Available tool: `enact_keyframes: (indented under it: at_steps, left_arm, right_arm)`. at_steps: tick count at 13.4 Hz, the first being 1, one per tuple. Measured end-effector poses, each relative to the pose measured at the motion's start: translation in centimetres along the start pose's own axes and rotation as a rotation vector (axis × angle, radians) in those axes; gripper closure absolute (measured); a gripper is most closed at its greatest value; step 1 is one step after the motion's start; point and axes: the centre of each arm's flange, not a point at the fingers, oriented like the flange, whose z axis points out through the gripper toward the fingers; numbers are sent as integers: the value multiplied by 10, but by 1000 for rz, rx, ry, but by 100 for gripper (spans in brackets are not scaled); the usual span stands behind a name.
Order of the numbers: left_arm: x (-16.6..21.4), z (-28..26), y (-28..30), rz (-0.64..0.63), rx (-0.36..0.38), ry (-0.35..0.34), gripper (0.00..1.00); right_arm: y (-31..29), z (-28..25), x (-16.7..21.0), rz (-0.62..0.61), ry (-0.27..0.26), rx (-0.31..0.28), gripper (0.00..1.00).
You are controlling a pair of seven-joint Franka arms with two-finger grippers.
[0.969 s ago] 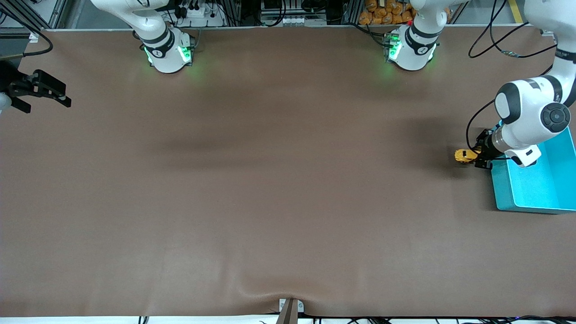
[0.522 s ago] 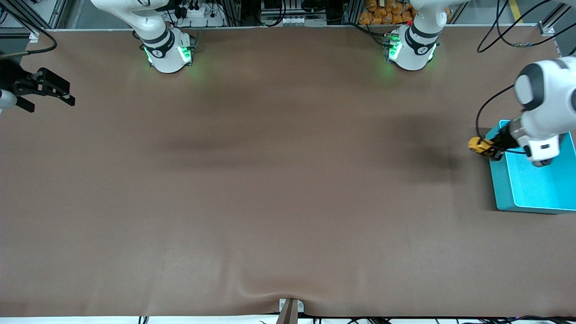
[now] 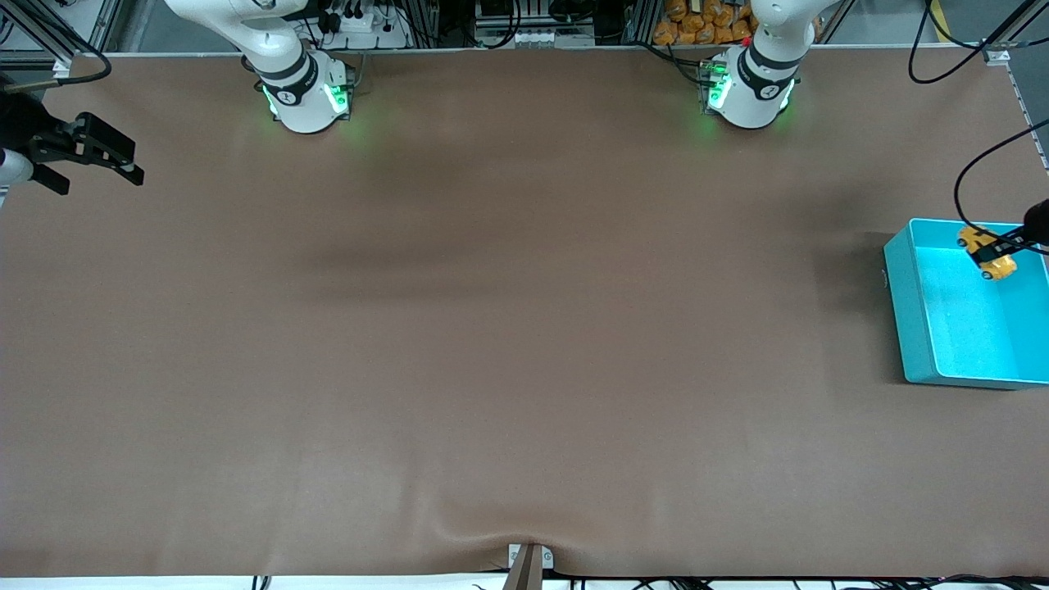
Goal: Wind and store yellow beetle car
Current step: 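Lift the car with the left gripper and lower it into the box, then open the left gripper to release the car inside the box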
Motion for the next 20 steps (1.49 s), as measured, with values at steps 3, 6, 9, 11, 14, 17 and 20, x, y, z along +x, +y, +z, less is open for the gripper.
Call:
enact_keyframes:
  at_steps: [3, 6, 9, 11, 14, 17, 20]
  left_arm:
    - [17, 39, -6, 87, 10, 16, 54]
    - [30, 77, -15, 174, -1, 35, 54]
    - [40, 94, -22, 244, -5, 29, 54]
    - [45, 101, -21, 277, -7, 31, 54]
    - [50, 117, -13, 292, -14, 46, 54]
    - [52, 129, -10, 295, -19, 55, 54]
    - [53, 134, -9, 296, -21, 57, 53]
  right_arm:
    - [0, 0, 0, 16, 0, 3, 0]
    - [4, 1, -1, 27, -8, 5, 0]
    - [7, 1, -2, 32, -15, 6, 0]
    - [7, 1, -2, 32, -16, 6, 0]
    - [7, 1, -3, 32, -18, 6, 0]
    - [6, 1, -3, 32, -18, 6, 0]
    - [6, 1, -3, 32, -18, 7, 0]
